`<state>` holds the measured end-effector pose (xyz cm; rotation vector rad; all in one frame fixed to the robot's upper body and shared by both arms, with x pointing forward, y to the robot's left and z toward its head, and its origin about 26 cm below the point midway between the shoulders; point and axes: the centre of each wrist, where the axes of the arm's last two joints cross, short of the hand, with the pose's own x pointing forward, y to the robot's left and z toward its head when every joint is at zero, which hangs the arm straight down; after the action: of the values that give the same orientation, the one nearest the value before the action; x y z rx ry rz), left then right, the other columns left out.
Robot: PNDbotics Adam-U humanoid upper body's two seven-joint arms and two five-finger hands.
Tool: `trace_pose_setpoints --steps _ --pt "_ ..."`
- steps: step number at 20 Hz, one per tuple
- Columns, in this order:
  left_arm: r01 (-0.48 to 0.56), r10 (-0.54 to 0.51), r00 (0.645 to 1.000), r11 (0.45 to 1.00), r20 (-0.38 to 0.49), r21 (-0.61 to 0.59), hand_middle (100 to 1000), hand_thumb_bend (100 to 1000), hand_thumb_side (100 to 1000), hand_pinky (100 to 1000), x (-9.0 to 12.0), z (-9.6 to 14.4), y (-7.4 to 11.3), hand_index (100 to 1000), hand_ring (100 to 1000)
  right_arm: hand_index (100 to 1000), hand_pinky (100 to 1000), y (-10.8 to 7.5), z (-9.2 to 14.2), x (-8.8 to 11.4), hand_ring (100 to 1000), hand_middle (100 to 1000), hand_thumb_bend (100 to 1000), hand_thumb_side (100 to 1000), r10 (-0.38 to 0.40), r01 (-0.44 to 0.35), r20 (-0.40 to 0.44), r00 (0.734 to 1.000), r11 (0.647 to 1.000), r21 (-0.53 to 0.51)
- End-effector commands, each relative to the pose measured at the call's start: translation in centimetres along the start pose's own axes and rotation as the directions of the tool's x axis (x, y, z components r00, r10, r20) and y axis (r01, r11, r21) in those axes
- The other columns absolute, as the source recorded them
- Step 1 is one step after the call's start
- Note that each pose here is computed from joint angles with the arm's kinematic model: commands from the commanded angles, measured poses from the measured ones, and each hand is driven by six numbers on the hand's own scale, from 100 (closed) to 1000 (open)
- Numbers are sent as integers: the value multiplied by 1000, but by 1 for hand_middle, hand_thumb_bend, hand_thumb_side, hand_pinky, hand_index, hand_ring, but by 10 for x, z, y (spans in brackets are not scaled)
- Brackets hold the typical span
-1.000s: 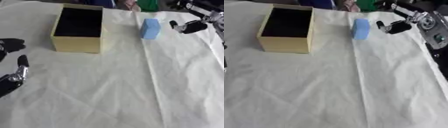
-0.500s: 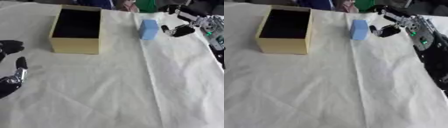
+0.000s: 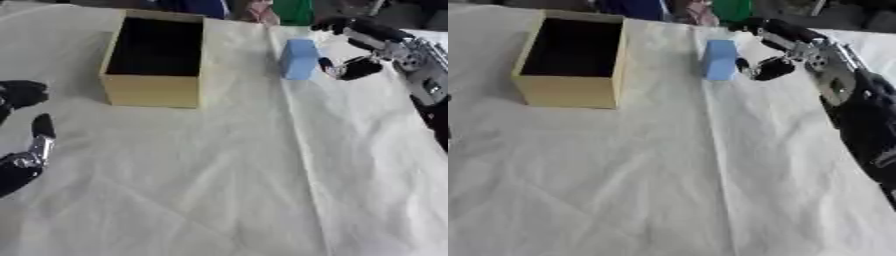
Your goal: Pick up objects on the table and place them in the box.
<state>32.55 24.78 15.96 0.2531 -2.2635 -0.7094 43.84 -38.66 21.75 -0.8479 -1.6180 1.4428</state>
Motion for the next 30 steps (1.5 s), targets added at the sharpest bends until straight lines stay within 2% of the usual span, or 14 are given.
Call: trace_pose_setpoints --steps 1,21,24,27,30 --pt "11 -11 1000 1000 18 -7 730 100 251 821 3 -3 3 721 756 983 906 -15 1 -2 953 934 100 225 34 -34 -9 999 999 -23" --pt "3 -3 1000 1000 23 -10 730 100 252 821 4 -3 2 720 756 966 889 3 -17 3 927 899 100 231 36 -36 -14 999 999 9" --pt "3 -3 1000 1000 24 -10 730 100 252 820 4 -3 2 720 756 956 874 7 -18 4 890 870 100 236 59 -59 -30 998 998 9" --pt "2 -1 1000 1000 25 -11 730 100 252 820 4 -4 1 720 756 910 848 10 -18 4 833 797 100 238 94 -94 -44 995 996 -2" --pt "1 -1 1000 1000 25 -11 730 100 252 820 4 -4 1 720 756 824 812 11 -19 5 772 686 100 237 135 -138 -59 989 989 -46"
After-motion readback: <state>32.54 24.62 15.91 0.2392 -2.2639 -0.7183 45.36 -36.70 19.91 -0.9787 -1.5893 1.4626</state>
